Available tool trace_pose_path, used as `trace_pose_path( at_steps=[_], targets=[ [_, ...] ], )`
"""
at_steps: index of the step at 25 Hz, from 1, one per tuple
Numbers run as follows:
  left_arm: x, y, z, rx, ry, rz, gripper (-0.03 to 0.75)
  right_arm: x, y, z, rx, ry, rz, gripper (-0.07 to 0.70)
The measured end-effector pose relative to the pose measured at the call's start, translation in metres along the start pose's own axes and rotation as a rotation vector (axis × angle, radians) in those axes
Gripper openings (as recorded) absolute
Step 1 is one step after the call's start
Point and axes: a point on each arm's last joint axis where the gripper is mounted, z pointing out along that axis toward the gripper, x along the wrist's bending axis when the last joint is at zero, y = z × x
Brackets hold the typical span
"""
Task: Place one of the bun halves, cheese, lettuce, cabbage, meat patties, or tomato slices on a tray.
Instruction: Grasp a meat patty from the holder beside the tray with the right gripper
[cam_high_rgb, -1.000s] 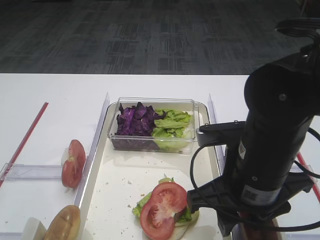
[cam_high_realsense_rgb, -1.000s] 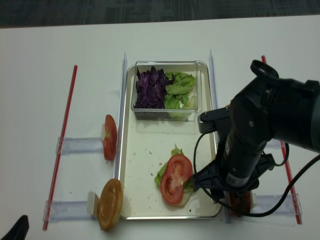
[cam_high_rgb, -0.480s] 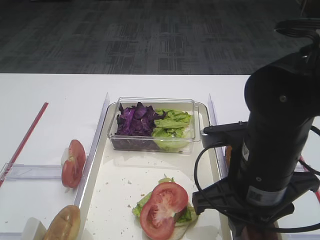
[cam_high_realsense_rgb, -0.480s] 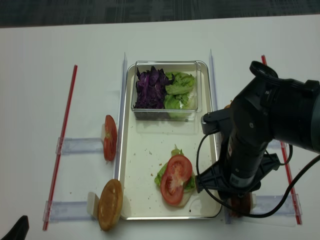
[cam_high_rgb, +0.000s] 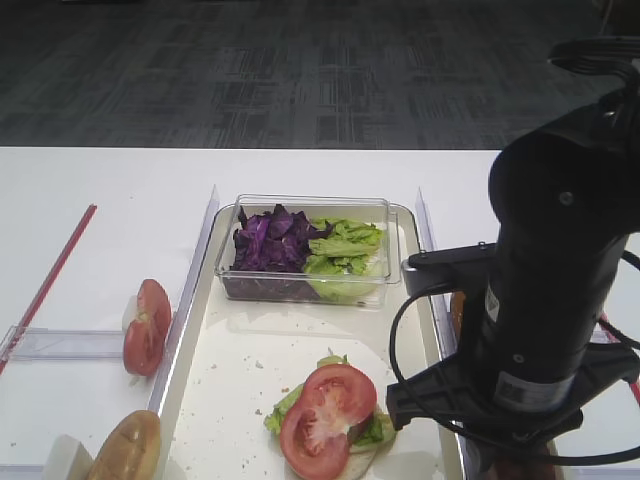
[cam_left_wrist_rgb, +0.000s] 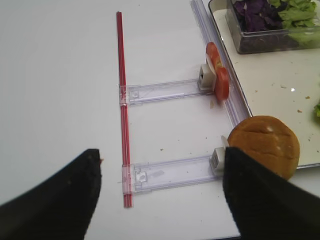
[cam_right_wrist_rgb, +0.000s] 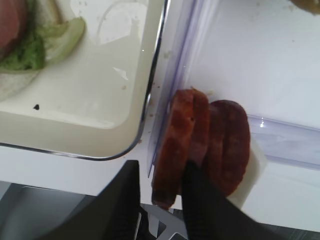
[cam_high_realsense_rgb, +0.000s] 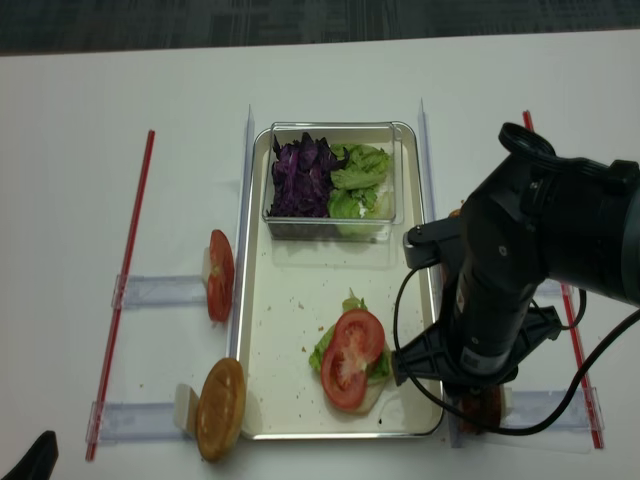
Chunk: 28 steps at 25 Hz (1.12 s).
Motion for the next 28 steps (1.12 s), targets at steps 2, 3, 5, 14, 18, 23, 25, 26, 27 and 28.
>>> trace_pose_path(
  at_steps=[2,3,5,14,18,23,25,26,27,28],
  targets=[
    [0.0000,0.0000,0.0000,0.000,0.000,0.000,0.473,-0.0001,0.0000,0.0000,-0.001,-0.001,-0.001,0.253],
    [0.0000,0.0000,0.0000,0.000,0.000,-0.007,0.473,-0.0003,0.0001,0.0000,-0.001,-0.003,-0.002,0.253],
    [0.0000,0.0000,0.0000,0.000,0.000,-0.007,0.473,-0.0006,0.0003,0.0000,-0.003,-0.006,-0.005,0.251],
    [0.0000,0.0000,0.0000,0.000,0.000,0.000,0.473,-0.0012,0.0005,0.0000,-0.006,-0.013,-0.007,0.190],
    [0.0000,0.0000,0.0000,0.000,0.000,-0.007,0.473,-0.0012,0.0005,0.0000,-0.006,-0.013,-0.007,0.169],
    [0.0000,0.0000,0.0000,0.000,0.000,0.000,0.473,-0.0015,0.0003,0.0000,-0.003,-0.016,-0.009,0.140],
    [0.0000,0.0000,0.0000,0.000,0.000,0.000,0.473,-0.0015,0.0003,0.0000,-0.003,-0.016,-0.009,0.137],
    [0.0000,0.0000,0.0000,0.000,0.000,0.000,0.473,-0.0016,0.0003,0.0000,-0.004,-0.017,-0.009,0.137],
    [0.0000,0.0000,0.0000,0.000,0.000,0.000,0.473,-0.0016,0.0003,0.0000,-0.004,-0.017,-0.009,0.137],
    [0.0000,0.0000,0.0000,0.000,0.000,0.000,0.473,-0.0016,0.0003,0.0000,-0.004,-0.017,-0.009,0.137]
  ],
)
